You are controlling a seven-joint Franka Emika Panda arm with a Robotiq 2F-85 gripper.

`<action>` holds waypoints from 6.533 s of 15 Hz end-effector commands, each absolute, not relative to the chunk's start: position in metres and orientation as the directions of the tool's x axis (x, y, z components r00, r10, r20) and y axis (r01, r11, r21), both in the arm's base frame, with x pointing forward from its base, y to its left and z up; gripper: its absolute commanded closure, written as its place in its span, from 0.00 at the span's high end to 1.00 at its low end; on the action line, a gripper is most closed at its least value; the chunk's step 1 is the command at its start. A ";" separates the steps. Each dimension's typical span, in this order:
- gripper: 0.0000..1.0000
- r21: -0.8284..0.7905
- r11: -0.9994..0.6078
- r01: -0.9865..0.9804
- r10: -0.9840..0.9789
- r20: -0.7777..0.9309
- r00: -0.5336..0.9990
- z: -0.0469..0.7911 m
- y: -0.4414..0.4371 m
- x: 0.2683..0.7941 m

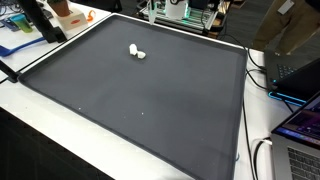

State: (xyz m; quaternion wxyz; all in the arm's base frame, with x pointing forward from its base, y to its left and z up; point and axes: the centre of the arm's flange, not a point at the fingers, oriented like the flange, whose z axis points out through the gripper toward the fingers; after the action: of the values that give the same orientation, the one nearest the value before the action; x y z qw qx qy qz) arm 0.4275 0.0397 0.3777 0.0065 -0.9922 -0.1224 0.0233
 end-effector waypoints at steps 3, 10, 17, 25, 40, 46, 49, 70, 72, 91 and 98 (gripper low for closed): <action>0.01 -0.011 -0.974 0.228 0.228 0.003 0.974 0.365 0.045 0.436; 0.01 0.028 -0.973 0.229 0.230 0.067 0.971 0.326 0.045 0.457; 0.01 0.091 -0.953 0.289 0.292 0.023 0.956 0.286 0.042 0.462; 0.01 0.148 -0.933 0.330 0.330 -0.023 0.944 0.261 0.044 0.463; 0.01 0.209 -0.905 0.370 0.363 -0.072 0.929 0.237 0.061 0.485; 0.01 0.209 -0.900 0.381 0.363 -0.120 0.924 0.223 0.065 0.495; 0.01 0.197 -0.903 0.383 0.360 -0.141 0.922 0.214 0.065 0.501; 0.01 0.083 -0.978 0.191 0.185 -0.074 0.980 0.220 0.065 0.537; 0.01 0.074 -0.990 0.118 0.115 -0.047 0.992 0.224 0.066 0.542; 0.01 -0.002 -0.995 0.102 0.084 -0.584 0.807 0.235 0.057 0.628; 0.01 -0.062 -0.973 0.224 0.224 -0.499 0.837 0.308 0.053 0.606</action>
State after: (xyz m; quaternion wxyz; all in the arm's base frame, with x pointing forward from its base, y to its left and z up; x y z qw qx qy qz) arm 0.6257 0.0543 0.2724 -0.0180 -0.9587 -0.0876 0.2702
